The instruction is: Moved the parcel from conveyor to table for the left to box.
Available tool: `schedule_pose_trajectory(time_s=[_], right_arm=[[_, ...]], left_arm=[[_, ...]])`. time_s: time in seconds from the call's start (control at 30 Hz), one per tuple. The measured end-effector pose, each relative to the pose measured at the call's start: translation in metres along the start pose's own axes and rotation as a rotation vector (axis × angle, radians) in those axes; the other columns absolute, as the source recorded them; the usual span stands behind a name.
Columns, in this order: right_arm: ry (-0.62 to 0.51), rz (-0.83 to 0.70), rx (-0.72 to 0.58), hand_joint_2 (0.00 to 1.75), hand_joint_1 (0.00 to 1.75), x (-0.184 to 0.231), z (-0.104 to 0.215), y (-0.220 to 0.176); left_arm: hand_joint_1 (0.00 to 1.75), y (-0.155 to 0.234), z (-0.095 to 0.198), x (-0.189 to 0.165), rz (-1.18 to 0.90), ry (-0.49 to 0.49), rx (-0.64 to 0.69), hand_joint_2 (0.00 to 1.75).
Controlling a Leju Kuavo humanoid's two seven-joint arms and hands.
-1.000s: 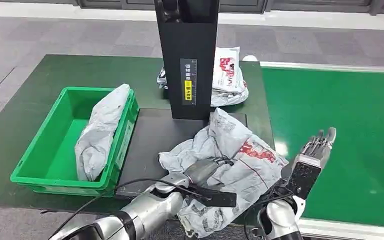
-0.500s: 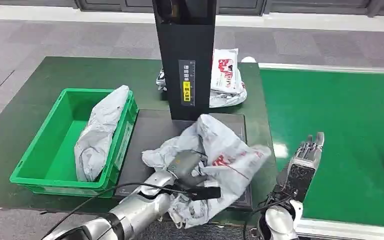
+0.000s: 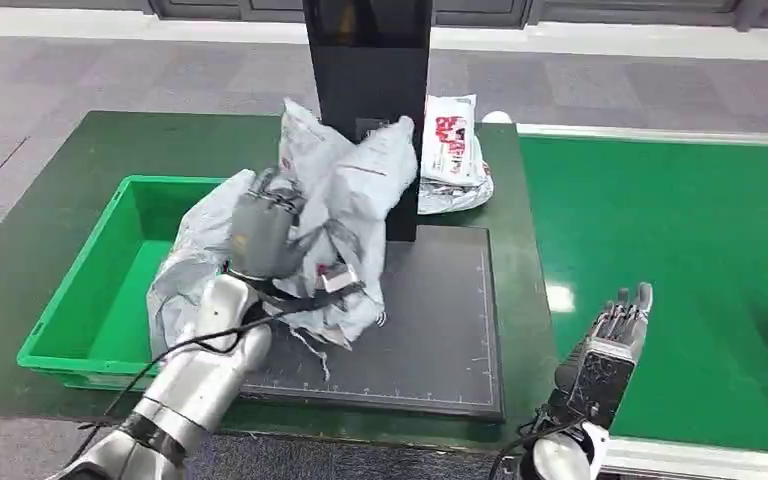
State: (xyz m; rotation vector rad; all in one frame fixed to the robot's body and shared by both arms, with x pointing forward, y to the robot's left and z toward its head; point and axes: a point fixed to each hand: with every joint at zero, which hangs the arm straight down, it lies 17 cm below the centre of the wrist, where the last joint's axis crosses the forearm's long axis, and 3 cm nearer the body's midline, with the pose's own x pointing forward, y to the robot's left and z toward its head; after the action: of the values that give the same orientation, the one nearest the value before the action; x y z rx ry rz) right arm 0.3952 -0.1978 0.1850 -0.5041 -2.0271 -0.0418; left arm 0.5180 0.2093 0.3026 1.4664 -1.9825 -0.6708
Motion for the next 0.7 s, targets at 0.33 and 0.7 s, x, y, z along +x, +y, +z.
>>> schedule_pose_trajectory(time_s=[0.33, 0.7], right_arm=[[0.012, -0.019, -0.017, 0.00, 0.00, -0.004, -0.002, -0.005], [0.008, -0.035, -0.029, 0.00, 0.00, -0.001, -0.014, -0.005]], left_arm=[[1.75, 0.115, -0.003, -0.189, -0.358, 0.210, 0.187, 1.75], [1.75, 0.186, 0.049, -0.273, -0.593, 0.370, 0.233, 1.75]])
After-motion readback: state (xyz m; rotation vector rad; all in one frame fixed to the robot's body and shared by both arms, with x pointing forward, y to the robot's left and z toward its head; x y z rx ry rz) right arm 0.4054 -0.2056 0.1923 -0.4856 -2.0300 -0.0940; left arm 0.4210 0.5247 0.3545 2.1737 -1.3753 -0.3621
